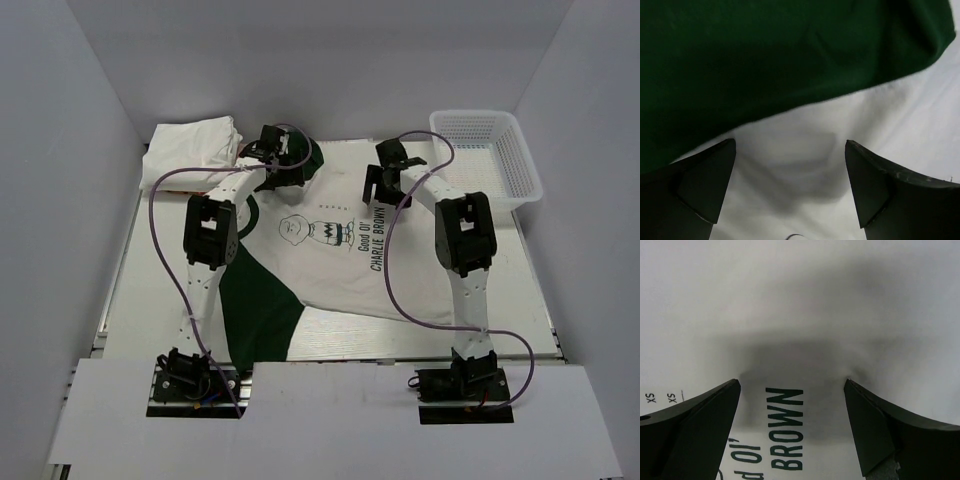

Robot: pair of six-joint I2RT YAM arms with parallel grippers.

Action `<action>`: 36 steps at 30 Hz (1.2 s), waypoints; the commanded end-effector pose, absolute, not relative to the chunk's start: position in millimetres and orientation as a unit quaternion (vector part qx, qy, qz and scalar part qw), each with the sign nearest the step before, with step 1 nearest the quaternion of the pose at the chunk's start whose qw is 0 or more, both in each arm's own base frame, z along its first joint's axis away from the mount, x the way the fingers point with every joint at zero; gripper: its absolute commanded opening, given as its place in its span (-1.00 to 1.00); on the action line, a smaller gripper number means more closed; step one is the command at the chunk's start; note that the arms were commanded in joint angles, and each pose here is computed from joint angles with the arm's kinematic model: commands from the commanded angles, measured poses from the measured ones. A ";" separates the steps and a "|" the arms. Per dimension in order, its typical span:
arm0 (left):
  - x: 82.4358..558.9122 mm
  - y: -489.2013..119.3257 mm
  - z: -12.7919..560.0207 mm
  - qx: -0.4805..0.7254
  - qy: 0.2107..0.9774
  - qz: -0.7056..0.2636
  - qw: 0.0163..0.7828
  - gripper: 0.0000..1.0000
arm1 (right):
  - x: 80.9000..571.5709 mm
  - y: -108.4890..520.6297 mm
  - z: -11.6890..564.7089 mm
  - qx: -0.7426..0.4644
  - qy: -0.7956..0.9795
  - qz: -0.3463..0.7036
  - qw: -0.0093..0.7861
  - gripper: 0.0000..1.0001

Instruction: Fold and stack the t-shirts

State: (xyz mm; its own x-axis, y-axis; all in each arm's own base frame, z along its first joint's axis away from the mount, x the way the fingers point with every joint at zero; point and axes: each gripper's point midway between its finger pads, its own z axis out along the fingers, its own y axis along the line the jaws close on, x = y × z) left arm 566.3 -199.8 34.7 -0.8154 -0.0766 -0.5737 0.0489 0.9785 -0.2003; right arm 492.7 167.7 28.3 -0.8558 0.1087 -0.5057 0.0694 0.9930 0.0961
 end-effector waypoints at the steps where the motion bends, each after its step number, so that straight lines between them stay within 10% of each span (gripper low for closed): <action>1: 593.4 -201.7 47.3 0.018 0.929 -0.134 0.343 1.00 | 517.6 162.6 46.6 0.042 0.956 0.024 0.288 0.81; 13: 651.7 -166.1 -21.3 -0.022 0.913 -0.152 0.377 1.00 | 560.3 168.9 -5.4 0.023 0.958 0.046 0.281 0.81; 22: 683.9 -187.1 90.1 0.020 0.847 -0.209 0.489 1.00 | 599.1 187.7 114.3 -0.047 0.904 0.094 0.415 0.81; 29: 596.8 -186.0 233.2 0.034 0.841 -0.221 0.492 1.00 | 534.1 197.6 205.9 -0.068 0.883 0.121 0.449 0.81; 36: 404.5 -139.0 174.7 -0.136 0.916 -0.193 0.323 1.00 | 402.3 182.0 162.8 -0.021 0.898 0.156 0.412 0.81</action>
State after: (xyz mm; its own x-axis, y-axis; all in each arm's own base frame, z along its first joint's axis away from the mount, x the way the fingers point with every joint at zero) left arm 480.5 -158.6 219.9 -0.6547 -0.2470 -0.7144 0.1063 0.9056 -0.4105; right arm 432.5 183.8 204.4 -0.5998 0.0338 -0.7995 -0.2197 0.9538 0.2051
